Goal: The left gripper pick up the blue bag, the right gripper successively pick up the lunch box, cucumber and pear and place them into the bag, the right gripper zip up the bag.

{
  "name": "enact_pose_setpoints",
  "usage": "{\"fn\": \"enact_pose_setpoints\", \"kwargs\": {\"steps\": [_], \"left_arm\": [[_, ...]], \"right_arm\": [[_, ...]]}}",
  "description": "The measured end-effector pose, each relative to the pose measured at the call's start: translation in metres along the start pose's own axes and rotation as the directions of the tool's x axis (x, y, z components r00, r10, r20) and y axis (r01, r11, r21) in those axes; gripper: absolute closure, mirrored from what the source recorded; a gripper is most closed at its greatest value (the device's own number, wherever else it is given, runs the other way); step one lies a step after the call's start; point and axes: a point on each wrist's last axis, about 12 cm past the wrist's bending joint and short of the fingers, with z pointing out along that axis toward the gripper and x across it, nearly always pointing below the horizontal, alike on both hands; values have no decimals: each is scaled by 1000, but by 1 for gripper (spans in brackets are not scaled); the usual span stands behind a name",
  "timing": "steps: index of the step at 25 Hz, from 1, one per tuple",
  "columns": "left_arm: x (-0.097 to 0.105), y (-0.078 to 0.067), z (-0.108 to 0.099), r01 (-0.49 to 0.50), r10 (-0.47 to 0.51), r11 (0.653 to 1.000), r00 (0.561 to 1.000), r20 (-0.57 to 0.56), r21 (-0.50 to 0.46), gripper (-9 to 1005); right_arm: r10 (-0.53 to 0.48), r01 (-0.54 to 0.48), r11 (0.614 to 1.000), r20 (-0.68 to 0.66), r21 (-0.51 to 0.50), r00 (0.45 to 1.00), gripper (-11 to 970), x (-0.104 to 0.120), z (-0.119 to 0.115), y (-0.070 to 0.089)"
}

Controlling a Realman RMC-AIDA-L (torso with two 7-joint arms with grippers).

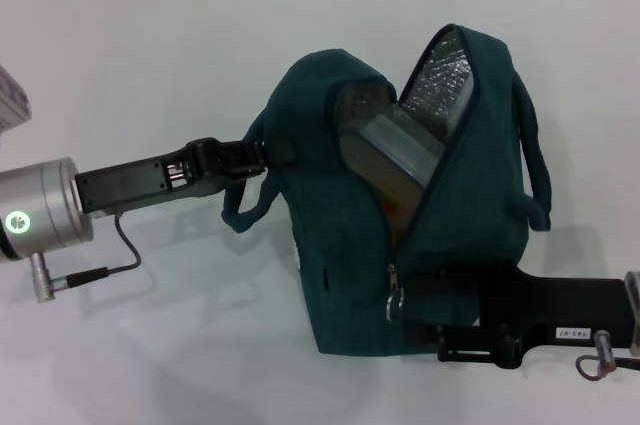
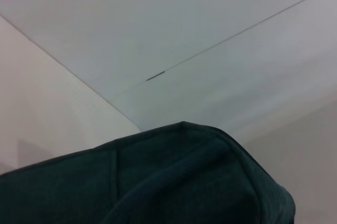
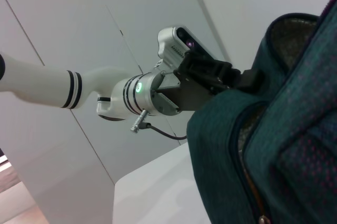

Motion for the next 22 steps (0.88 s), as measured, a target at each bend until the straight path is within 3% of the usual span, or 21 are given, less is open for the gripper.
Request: {"fn": "enact_pose_setpoints", "kwargs": {"steps": [5,11,22], "left_arm": [[-2,0,0,-5,5,1000,1000,2,1,928],[-4,-1,-3,-15,15,1000,1000,10,-2,928],[-7,-2,-2,-28,28,1000,1000,7,-2,928]], "right_arm": [[20,-20,1000,-12,-23,1000,328,3,-1,3],[25,-24,999,-15,42,1000,328,9,3,-1],[0,-1,1000,-68,-22,998,329,5,23,1]]}}
